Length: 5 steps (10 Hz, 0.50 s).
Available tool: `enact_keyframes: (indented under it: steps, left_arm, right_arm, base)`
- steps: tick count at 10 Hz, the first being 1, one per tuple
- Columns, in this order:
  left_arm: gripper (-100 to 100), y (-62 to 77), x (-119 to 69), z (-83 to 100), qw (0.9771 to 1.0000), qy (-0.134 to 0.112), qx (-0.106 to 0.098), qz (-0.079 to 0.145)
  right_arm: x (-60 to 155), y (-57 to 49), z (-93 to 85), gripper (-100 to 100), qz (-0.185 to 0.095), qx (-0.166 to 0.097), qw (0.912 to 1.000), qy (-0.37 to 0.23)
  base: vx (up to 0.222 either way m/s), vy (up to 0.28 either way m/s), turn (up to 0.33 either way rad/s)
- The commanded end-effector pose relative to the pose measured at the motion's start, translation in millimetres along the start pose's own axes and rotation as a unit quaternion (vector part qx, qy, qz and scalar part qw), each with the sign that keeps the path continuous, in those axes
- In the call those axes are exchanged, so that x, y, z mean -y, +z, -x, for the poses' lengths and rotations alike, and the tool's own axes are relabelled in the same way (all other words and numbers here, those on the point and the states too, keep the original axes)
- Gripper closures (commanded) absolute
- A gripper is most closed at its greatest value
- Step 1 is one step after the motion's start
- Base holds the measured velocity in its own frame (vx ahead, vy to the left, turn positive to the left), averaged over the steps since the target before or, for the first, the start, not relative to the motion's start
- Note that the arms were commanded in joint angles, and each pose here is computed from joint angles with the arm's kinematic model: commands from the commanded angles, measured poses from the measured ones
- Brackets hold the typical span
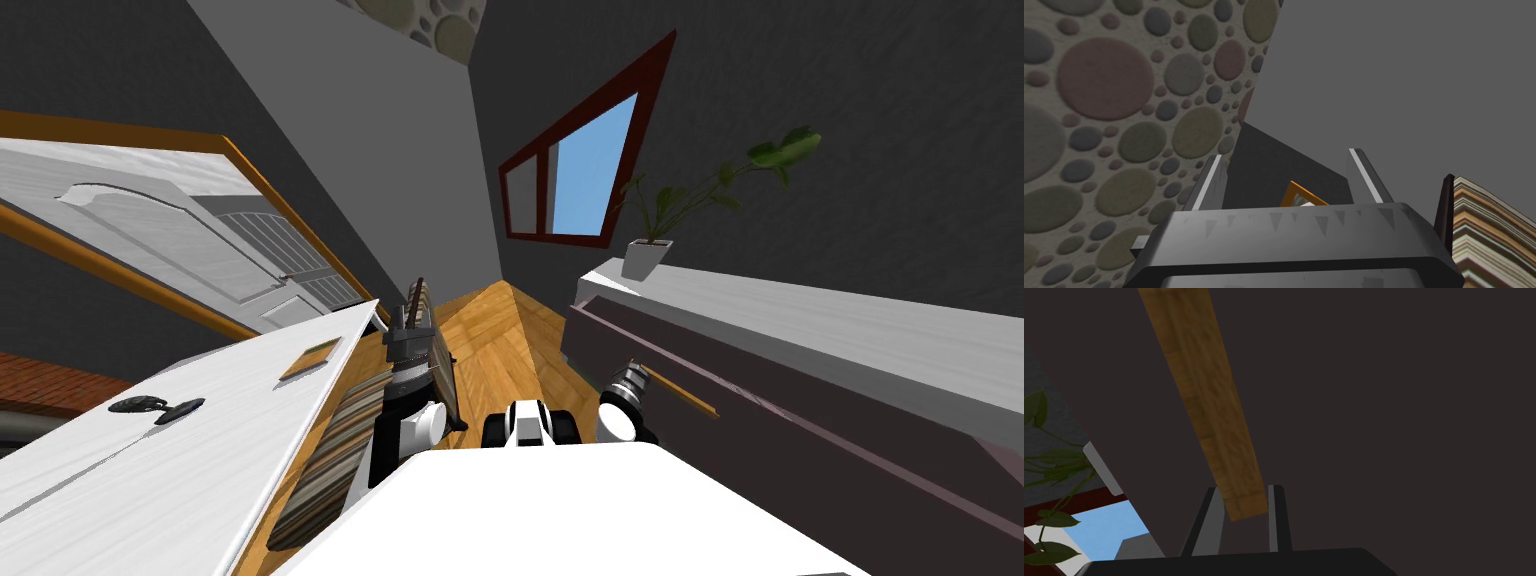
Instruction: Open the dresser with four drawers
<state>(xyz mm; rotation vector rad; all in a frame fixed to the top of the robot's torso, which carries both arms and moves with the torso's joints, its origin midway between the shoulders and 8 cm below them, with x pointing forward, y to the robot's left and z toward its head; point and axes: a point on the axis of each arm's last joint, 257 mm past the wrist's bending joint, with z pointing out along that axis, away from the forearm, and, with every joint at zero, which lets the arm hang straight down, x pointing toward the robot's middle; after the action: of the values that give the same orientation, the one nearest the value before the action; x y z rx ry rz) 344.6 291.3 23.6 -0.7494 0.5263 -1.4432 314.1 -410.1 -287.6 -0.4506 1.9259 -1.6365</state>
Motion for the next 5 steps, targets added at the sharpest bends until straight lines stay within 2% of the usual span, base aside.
enact_keyframes:
  steps: [1, 5]
  left_arm:
    - [0, 0.0, 0.0, 0.0, 1.0, 0.0, 0.0, 0.0]
    - [0, -0.1, 0.0, 0.1, 1.0, 0.0, 0.0, 0.0]
  right_arm:
    - [14.3, -0.1, 3.2, -100, 0.002, 0.002, 1.0, 0.001]
    - [33.2, -1.5, 8.5, -100, 0.006, 0.009, 0.9999, 0.002]
  base:
    - [0.019, -0.003, -0.041]
    - [0.023, -0.009, -0.029]
